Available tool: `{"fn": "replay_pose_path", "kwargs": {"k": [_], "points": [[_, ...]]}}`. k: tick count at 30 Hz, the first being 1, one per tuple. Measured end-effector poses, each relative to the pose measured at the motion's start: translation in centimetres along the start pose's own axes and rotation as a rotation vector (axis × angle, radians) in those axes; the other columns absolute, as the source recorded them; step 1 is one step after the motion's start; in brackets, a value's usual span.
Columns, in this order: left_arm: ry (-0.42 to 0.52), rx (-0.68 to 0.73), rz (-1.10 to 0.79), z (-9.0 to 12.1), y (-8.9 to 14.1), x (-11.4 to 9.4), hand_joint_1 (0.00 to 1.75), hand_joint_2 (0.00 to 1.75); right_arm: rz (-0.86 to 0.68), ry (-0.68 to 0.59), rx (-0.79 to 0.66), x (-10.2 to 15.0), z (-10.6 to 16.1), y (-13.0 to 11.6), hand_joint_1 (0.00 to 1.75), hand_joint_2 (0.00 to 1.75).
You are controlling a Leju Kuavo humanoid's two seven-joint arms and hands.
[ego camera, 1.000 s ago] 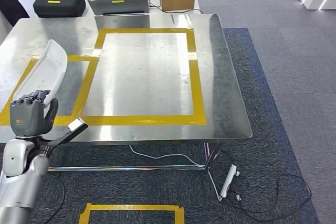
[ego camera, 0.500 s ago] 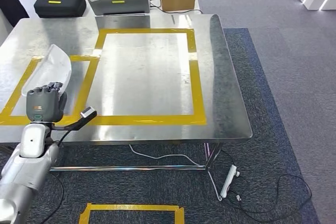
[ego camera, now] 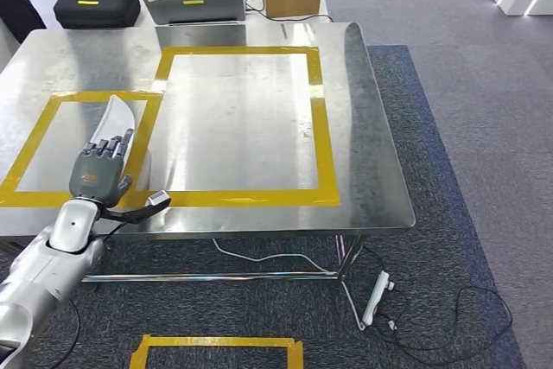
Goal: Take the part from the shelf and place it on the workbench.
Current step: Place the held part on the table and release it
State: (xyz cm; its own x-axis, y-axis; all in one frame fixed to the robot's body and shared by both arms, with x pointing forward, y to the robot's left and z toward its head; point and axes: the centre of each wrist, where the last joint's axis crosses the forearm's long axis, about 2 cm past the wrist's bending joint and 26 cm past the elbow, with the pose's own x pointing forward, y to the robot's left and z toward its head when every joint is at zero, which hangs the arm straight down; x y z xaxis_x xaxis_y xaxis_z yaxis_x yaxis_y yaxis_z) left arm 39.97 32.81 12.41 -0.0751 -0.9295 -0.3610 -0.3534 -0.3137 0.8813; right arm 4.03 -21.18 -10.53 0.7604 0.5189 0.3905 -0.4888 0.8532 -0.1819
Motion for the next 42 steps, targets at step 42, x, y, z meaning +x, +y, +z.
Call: {"fn": "replay_pose_path", "kwargs": {"k": [42], "points": [[0.063, 0.375, 0.372, 2.2, 5.1, -0.5, 0.00, 0.00, -0.031, 0.017, -0.017, -0.4, 0.2, 0.5, 0.00, 0.00]]}}
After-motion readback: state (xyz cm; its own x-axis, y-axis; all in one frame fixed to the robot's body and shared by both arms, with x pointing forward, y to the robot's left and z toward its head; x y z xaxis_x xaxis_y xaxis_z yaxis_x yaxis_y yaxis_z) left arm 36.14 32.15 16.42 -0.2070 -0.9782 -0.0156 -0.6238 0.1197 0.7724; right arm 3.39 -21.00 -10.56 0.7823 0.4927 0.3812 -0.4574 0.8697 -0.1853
